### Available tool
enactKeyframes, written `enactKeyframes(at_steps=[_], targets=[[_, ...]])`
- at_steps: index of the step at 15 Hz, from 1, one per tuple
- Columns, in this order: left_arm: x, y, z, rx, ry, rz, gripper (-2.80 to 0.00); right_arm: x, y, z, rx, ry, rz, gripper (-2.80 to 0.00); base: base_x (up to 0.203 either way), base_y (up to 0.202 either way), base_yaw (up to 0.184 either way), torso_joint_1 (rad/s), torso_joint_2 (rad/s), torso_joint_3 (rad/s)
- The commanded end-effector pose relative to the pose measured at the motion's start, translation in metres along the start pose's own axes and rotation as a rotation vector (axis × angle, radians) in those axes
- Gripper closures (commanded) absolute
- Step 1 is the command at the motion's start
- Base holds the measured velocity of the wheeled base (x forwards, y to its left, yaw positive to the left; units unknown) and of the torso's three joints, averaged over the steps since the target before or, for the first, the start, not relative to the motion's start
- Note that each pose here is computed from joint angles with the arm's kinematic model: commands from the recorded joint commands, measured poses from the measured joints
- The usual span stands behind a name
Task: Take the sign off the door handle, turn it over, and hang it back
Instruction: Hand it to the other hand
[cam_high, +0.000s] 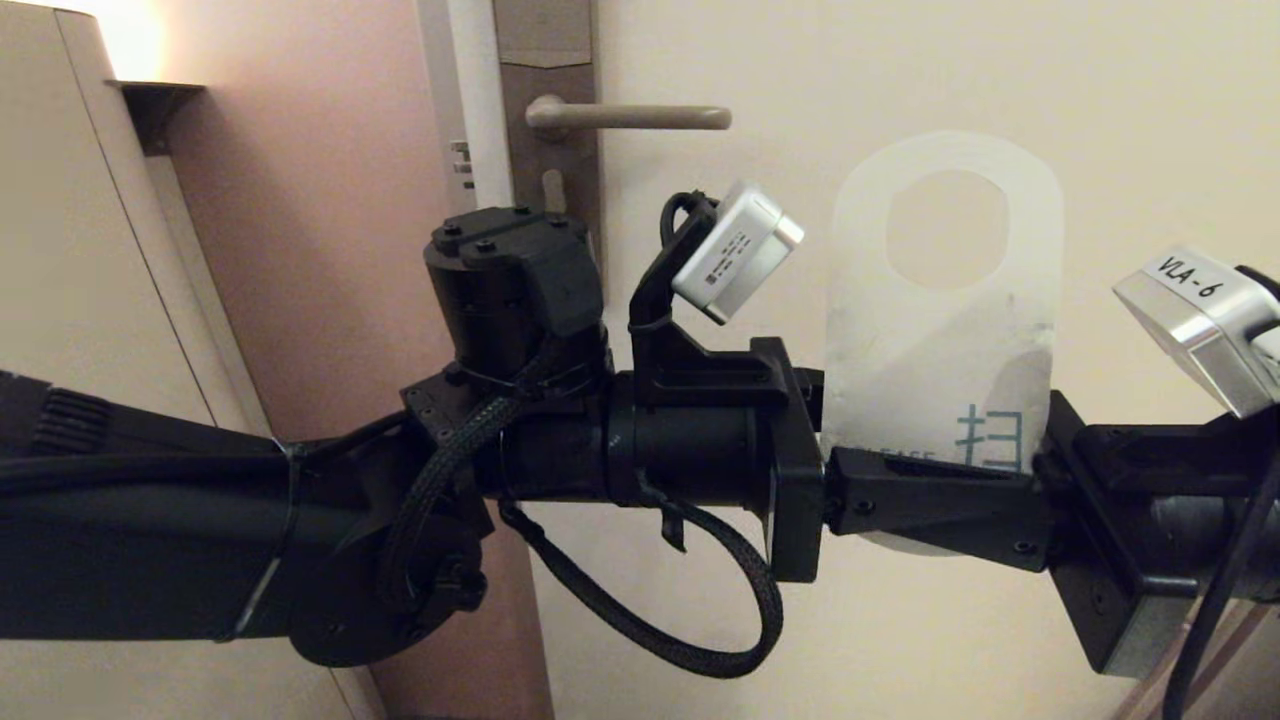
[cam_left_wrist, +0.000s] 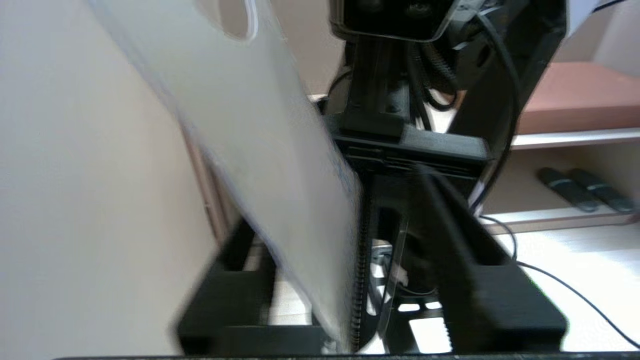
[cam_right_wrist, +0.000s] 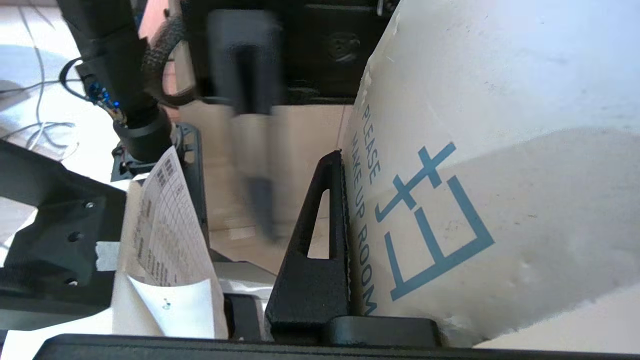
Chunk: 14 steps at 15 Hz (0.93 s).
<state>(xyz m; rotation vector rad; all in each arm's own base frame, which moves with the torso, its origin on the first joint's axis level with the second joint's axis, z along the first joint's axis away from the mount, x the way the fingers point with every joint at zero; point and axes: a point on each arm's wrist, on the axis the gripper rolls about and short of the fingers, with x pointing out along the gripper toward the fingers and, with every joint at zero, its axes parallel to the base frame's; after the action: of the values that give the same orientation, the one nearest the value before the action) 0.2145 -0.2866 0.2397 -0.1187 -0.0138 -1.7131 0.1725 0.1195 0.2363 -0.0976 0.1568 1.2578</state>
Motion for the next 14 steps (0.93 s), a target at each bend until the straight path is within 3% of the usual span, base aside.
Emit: enactKeyframes(at_steps=[1,4,10,14], targets=[[-0.002,-0.002,0.002,-0.007,-0.004,-0.003,-2.80,-0.001,0.000,0.001,-0.004,-0.004,0.004,0.00,0.000,0.000,0.000,0.000,0.00,0.000],[-0.006,-0.002,0.002,-0.027,-0.005,0.009,-2.80,-0.002,0.002,0.000,-0.005,-0.004,0.004,0.00,0.000,0.000,0.000,0.000,0.00,0.000],[-0.046,0.009,0.009,-0.027,-0.008,0.121,-2.80,-0.006,0.006,0.000,-0.011,-0.011,0.000,0.00,0.000,0.000,0.000,0.000,0.00,0.000],[-0.067,-0.001,0.010,-0.032,-0.002,0.156,-2.80,-0.010,0.009,-0.002,-0.012,-0.012,-0.007,0.00,0.000,0.000,0.000,0.000,0.00,0.000]])
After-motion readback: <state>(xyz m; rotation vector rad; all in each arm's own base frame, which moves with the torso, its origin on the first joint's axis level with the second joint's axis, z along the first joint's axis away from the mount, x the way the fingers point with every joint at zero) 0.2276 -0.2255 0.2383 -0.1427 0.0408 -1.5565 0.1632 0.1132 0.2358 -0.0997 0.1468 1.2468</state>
